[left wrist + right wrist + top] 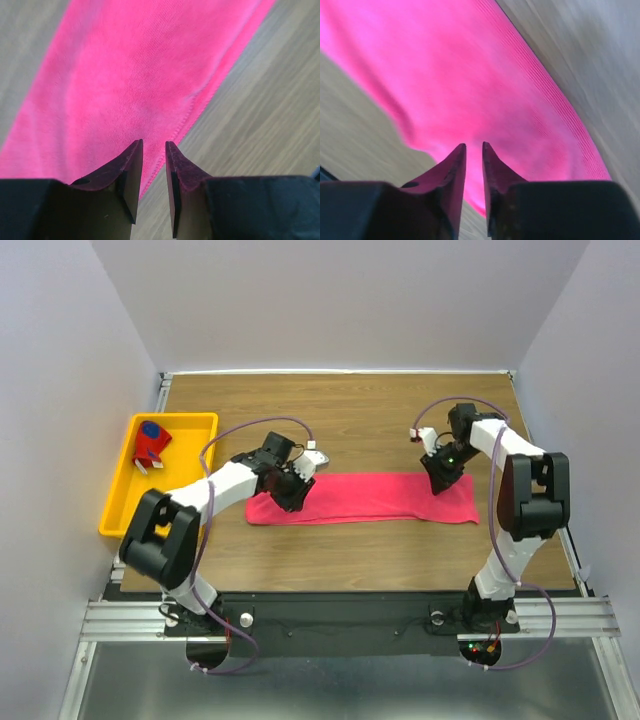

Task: Roll the towels
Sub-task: Fold the towel

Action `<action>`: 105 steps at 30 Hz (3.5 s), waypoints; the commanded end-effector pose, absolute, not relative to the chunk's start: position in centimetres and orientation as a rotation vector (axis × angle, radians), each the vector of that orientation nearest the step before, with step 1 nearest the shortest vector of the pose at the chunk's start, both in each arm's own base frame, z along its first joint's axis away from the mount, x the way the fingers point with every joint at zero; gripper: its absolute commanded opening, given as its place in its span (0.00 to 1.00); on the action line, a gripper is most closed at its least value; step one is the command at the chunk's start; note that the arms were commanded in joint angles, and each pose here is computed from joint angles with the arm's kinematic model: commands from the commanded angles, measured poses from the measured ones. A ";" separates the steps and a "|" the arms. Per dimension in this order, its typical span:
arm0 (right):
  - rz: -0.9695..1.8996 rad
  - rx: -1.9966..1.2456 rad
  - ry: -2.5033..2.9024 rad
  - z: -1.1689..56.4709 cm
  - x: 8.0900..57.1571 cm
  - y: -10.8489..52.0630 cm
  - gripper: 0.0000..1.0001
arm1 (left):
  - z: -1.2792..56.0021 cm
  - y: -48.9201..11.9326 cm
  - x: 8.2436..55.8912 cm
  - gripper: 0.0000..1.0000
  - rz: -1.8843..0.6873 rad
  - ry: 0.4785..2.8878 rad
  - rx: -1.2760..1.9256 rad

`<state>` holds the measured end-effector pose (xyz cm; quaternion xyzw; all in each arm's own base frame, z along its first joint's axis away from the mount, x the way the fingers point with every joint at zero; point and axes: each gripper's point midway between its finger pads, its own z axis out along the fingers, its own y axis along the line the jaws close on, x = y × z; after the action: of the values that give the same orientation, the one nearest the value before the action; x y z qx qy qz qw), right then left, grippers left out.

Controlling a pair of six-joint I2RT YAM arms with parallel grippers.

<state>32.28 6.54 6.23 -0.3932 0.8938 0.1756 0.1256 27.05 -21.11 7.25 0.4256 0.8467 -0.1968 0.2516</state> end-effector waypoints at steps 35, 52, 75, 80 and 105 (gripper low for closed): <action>0.954 -1.413 2.573 8.5 22.1 18.2 0.38 | 12.1 -24.3 48.6 0.48 -0.459 2.217 0.855; 0.715 -1.669 2.788 0.4 18.4 13.1 0.17 | 4.2 -30.8 46.0 0.40 -0.586 2.398 0.743; 1.223 -1.441 2.366 12.0 19.8 25.2 0.42 | 25.2 -23.7 45.0 0.99 -0.493 1.831 0.887; 1.246 -1.214 2.408 12.7 24.2 23.7 0.41 | 25.8 -22.7 36.0 0.99 -0.393 1.702 1.150; 1.246 -0.795 2.527 11.1 30.7 18.2 0.36 | 5.5 -35.0 6.8 0.71 -0.446 1.435 2.012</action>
<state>30.44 18.06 9.37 -0.2536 0.8675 0.4211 0.0757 5.68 -31.85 4.33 0.7823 0.5377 -0.1731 0.2625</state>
